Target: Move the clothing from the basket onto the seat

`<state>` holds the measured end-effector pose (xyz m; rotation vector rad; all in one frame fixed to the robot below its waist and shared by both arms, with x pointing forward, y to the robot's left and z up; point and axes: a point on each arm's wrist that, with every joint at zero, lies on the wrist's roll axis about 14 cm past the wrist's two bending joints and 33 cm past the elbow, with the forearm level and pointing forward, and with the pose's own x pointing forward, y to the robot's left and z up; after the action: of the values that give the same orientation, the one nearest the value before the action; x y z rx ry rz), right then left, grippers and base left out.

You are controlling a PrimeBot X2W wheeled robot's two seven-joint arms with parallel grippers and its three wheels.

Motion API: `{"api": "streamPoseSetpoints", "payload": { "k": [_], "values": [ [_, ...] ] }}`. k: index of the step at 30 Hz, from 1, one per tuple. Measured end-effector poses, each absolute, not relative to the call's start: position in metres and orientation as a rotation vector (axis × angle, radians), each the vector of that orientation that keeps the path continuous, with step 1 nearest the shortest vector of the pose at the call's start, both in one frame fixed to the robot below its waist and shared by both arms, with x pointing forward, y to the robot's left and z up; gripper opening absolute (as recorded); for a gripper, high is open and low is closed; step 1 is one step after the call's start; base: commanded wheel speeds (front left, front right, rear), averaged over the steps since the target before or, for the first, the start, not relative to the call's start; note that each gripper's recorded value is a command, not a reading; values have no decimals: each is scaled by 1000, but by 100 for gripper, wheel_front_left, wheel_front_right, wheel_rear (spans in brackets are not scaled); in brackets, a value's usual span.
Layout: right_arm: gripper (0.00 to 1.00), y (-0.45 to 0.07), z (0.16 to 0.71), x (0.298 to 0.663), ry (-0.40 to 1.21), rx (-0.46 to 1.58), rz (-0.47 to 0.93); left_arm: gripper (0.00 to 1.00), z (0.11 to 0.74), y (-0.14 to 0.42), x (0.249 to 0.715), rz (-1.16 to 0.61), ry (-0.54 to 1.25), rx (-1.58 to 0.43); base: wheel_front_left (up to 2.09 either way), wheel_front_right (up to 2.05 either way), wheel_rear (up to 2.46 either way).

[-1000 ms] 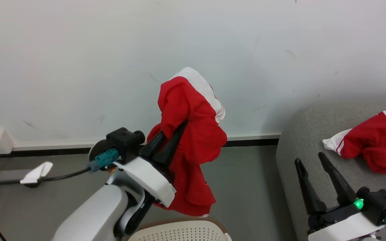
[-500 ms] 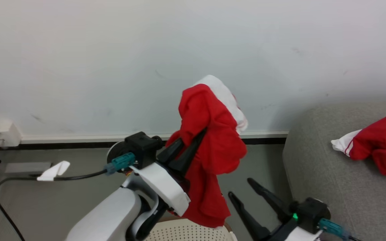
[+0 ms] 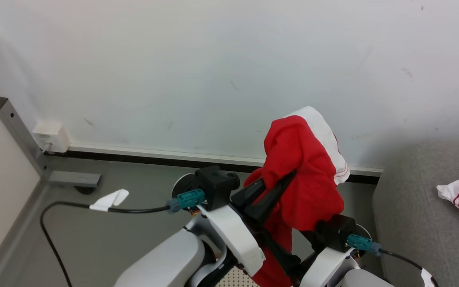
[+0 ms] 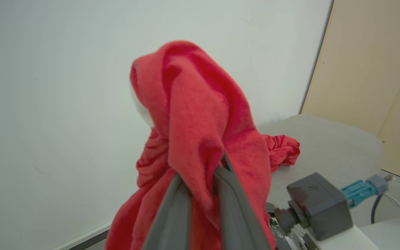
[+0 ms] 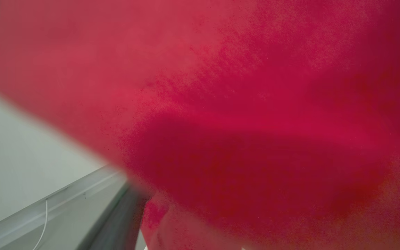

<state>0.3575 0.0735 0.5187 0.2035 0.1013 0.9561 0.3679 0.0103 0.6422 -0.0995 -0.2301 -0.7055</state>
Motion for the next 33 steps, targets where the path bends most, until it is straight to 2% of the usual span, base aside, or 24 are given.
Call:
{"api": "streamPoseSetpoints", "payload": {
  "k": [7,8,9,10,16,29,30,31,32,33],
  "values": [
    [100,97,523,358,106,212,993,0,642,10,359,-706,-222,-117,0,0,0],
    [79,99,526,358,100,214,997,0,641,12,359,-702,-220,-117,0,0,0],
    [31,100,528,358,93,215,1000,0,641,13,360,-697,-219,-119,0,0,0],
    [0,101,530,358,86,217,1002,0,640,15,361,-689,-216,-122,0,0,0],
    [0,90,536,364,59,231,968,0,634,28,370,-638,-205,-131,0,0,0],
    [0,18,555,399,-45,290,739,0,608,24,369,-645,-148,-167,0,0,0],
    [0,13,557,400,-54,291,727,17,607,21,367,-657,-145,-169,0,0,0],
    [0,9,559,402,-63,293,716,42,607,17,366,-667,-144,-171,0,0,0],
    [0,5,562,403,-73,295,704,77,607,14,366,-678,-142,-171,0,0,0],
    [0,1,564,404,-81,297,692,100,606,10,365,-690,-138,-168,0,0,0]
  ]
}}
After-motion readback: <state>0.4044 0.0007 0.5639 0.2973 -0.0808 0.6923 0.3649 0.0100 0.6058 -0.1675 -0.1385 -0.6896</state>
